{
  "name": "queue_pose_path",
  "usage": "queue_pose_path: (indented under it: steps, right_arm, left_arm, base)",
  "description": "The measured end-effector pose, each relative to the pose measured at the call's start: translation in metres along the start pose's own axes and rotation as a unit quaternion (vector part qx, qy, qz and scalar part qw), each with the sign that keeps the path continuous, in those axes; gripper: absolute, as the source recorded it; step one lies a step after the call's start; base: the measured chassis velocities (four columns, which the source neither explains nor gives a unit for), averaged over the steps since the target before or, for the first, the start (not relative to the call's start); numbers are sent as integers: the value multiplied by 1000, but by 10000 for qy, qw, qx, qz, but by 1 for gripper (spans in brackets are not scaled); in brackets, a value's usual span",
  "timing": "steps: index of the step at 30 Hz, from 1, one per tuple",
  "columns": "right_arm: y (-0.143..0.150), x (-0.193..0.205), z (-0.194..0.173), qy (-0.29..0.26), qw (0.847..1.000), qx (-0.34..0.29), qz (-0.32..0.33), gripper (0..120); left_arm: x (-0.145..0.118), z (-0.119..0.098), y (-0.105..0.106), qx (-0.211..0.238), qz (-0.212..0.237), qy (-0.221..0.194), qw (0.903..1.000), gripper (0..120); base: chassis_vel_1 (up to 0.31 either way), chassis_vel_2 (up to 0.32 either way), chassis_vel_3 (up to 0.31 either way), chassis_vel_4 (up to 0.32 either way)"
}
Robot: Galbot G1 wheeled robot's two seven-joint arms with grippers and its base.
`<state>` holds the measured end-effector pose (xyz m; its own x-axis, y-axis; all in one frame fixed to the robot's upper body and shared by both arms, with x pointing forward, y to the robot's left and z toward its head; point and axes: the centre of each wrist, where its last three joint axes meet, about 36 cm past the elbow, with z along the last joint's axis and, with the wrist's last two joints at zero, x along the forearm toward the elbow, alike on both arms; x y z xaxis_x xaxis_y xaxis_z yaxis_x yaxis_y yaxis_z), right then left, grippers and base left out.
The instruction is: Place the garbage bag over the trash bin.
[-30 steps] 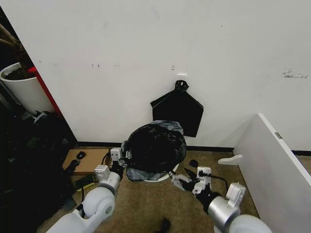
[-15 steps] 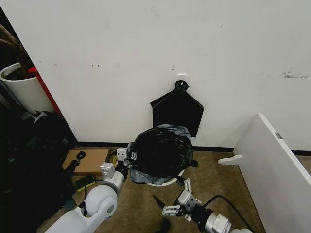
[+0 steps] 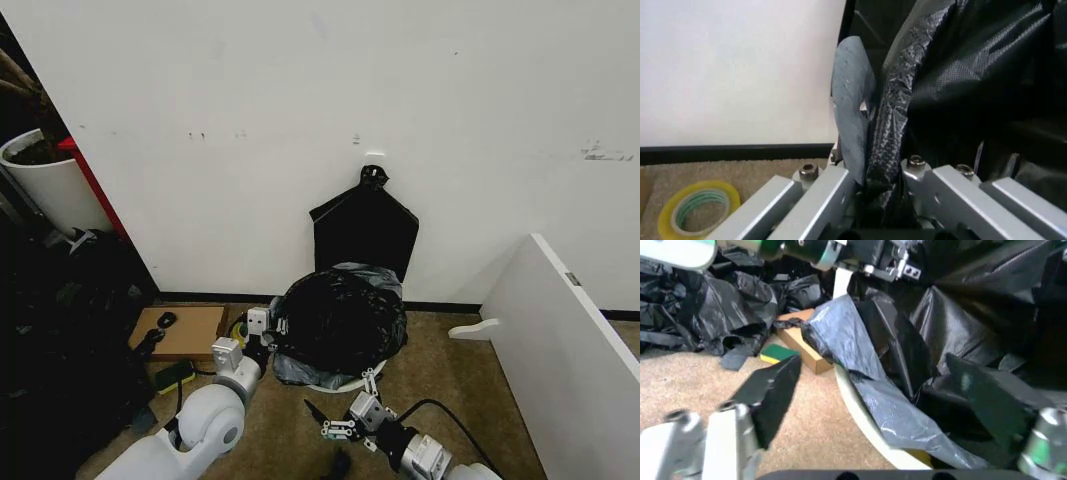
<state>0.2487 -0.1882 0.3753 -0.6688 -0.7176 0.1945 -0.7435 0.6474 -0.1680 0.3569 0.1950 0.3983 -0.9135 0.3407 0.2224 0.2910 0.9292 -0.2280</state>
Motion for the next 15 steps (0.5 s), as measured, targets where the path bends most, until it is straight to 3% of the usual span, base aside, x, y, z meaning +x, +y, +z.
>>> queue_pose_path:
  steps: [9,15]
  right_arm:
    - [-3,-1,9,25,9993,307,-190,45]
    - [-4,-1,13,40,9990,400,-185,30]
  left_arm:
    - [2,-2,-2,37,20,22,10000,1]
    - [2,-2,-3,41,23,23,10000,1]
  base:
    - [0,0,0,0]
    - [0,0,0,0]
